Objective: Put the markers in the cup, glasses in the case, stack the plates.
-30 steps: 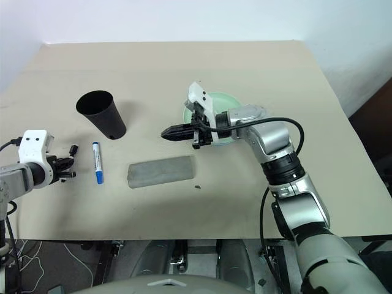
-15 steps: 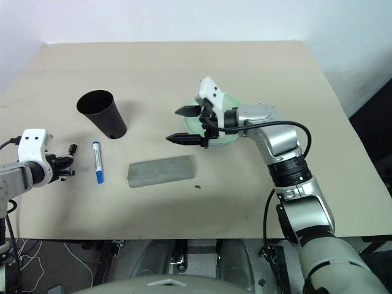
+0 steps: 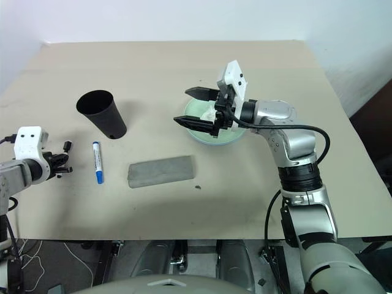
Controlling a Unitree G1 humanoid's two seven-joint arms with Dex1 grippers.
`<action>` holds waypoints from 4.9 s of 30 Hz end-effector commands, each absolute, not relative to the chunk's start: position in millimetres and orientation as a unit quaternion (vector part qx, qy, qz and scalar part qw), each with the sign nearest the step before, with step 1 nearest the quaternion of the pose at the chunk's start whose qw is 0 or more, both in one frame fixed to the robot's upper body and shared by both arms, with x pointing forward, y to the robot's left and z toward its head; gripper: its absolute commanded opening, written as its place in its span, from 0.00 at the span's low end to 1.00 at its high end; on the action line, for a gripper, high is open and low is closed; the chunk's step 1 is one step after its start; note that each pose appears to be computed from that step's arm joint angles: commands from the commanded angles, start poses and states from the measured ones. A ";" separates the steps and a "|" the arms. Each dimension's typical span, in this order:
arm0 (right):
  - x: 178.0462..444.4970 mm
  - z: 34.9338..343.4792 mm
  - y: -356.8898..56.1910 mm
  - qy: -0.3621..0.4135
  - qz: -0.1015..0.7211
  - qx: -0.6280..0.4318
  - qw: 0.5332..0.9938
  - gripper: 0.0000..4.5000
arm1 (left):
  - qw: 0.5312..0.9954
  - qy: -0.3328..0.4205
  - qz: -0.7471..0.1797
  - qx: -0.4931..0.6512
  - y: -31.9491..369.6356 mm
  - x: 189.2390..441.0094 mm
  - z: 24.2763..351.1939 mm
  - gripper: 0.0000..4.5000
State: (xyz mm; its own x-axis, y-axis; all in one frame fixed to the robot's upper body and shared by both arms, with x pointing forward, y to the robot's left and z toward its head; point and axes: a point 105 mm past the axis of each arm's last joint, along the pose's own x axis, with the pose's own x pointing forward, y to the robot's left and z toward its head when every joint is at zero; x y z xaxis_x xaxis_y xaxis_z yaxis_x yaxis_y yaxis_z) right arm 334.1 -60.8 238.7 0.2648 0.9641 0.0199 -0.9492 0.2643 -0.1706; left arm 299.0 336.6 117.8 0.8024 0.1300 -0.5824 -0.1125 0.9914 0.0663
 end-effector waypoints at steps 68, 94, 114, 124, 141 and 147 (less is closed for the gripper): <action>347.5 248.0 -82.3 -0.105 0.519 -0.075 0.845 1.00 | 0.958 -0.177 -0.218 0.057 251.9 361.7 241.3 0.90; 356.7 255.1 -79.0 -0.106 0.557 -0.062 0.822 1.00 | 0.996 -0.017 0.085 -0.017 265.8 305.1 245.8 0.97; 357.6 256.7 -83.5 -0.113 0.548 -0.075 0.826 1.00 | 0.995 0.002 0.101 -0.011 238.7 290.4 213.1 0.97; 358.0 256.4 -82.2 -0.127 0.545 -0.073 0.826 1.00 | 0.994 -0.023 0.108 0.014 240.9 285.7 220.8 0.97; 357.5 254.0 -80.1 -0.127 0.556 -0.079 0.818 1.00 | 0.989 0.051 0.136 0.015 244.9 280.8 194.7 0.97; 357.2 252.1 -78.2 -0.123 0.559 -0.083 0.815 1.00 | 0.985 0.111 0.130 -0.018 236.2 280.2 167.8 0.97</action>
